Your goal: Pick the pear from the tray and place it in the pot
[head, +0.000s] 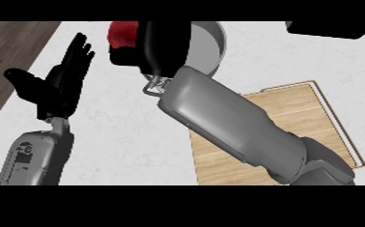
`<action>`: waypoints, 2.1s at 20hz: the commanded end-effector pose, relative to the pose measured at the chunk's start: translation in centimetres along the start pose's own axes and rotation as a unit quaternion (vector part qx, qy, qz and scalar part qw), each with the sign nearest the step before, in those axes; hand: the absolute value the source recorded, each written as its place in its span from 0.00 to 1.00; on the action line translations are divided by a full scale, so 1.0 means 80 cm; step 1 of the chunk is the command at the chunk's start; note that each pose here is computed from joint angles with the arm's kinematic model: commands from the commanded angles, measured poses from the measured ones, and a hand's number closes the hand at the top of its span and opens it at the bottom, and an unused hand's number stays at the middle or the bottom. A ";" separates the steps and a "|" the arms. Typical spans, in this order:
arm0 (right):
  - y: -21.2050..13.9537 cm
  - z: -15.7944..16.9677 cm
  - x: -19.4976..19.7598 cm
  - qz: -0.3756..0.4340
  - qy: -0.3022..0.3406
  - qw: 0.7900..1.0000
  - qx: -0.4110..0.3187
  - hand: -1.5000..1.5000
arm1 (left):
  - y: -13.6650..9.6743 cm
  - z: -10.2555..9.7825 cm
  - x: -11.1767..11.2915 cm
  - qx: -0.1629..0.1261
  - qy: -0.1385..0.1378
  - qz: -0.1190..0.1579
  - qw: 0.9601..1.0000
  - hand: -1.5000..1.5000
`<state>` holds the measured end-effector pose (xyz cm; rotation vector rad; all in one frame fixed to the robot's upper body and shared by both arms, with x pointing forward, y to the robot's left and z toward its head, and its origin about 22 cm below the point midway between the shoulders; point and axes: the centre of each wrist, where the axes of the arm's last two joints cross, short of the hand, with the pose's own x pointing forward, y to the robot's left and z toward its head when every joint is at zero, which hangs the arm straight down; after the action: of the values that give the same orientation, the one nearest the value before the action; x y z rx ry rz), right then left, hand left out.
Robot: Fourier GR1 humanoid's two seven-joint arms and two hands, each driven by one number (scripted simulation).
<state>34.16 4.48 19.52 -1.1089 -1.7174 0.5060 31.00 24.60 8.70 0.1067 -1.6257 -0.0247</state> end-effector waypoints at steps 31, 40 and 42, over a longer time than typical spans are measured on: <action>0.098 -0.034 -0.173 -0.023 0.210 0.977 0.029 0.00 | 0.009 0.009 0.007 0.002 -0.016 -0.001 1.000 0.50; 0.077 -0.031 -0.157 -0.213 0.176 0.958 -0.071 0.00 | 0.012 0.005 0.007 0.017 -0.010 -0.002 1.000 0.50; 0.078 -0.022 -0.167 -0.239 0.180 0.950 -0.086 0.00 | 0.023 0.004 0.007 0.013 -0.009 0.002 1.000 0.50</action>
<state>40.43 -3.90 9.04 -0.8547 -1.5927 0.0388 30.24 25.47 9.18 0.1249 -1.6511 -0.0022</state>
